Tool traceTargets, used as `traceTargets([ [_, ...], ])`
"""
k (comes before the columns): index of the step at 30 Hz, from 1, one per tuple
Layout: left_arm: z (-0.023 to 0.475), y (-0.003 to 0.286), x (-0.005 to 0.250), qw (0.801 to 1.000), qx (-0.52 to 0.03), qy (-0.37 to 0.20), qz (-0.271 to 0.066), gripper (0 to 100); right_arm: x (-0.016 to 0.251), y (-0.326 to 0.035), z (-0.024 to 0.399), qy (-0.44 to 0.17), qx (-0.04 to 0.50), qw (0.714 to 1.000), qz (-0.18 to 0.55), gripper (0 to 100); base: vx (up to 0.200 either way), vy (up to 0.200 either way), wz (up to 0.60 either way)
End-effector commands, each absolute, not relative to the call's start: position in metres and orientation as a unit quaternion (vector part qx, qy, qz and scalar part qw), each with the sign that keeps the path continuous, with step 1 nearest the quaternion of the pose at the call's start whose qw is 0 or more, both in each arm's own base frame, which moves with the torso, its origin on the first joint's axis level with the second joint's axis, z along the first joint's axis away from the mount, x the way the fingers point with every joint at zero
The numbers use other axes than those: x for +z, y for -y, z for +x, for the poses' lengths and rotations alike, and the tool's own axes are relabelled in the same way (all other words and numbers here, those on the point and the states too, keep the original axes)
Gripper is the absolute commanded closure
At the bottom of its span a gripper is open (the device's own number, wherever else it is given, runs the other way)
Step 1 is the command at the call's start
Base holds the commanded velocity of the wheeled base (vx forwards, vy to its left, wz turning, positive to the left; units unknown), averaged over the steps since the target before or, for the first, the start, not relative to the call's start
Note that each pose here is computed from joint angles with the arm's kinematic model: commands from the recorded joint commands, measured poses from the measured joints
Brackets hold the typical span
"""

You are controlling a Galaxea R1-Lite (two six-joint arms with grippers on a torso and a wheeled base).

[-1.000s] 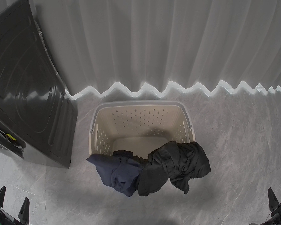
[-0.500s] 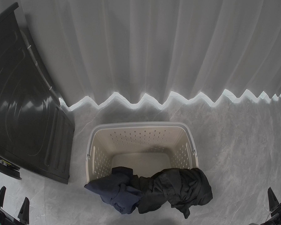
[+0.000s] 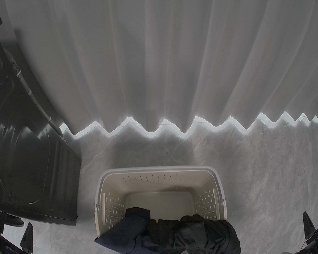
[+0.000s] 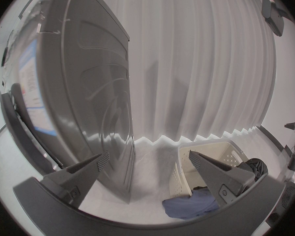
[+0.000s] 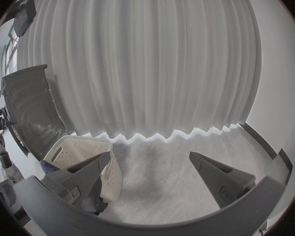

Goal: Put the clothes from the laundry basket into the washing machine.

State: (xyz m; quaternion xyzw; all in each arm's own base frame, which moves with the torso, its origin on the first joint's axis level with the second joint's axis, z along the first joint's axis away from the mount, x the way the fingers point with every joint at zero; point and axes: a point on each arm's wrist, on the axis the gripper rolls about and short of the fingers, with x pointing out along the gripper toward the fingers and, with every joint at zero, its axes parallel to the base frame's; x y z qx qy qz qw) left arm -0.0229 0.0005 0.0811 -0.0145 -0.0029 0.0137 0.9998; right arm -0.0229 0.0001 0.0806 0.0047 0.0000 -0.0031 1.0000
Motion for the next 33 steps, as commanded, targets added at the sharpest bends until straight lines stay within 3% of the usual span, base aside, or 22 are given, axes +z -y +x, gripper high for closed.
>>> traceTargets([
  [1,-0.0223,-0.0005,0.0761,1.0,0.014,-0.001,-0.014,0,0.0754,-0.0001,-0.0226,-0.002,-0.003,1.0,0.005,0,0.0,0.0,0.0],
  [33,-0.0223,-0.0005,0.0761,1.0,0.014,-0.001,-0.014,0,0.0755,-0.0001,-0.0226,-0.002,-0.003,1.0,0.005,0,0.0,0.0,0.0],
])
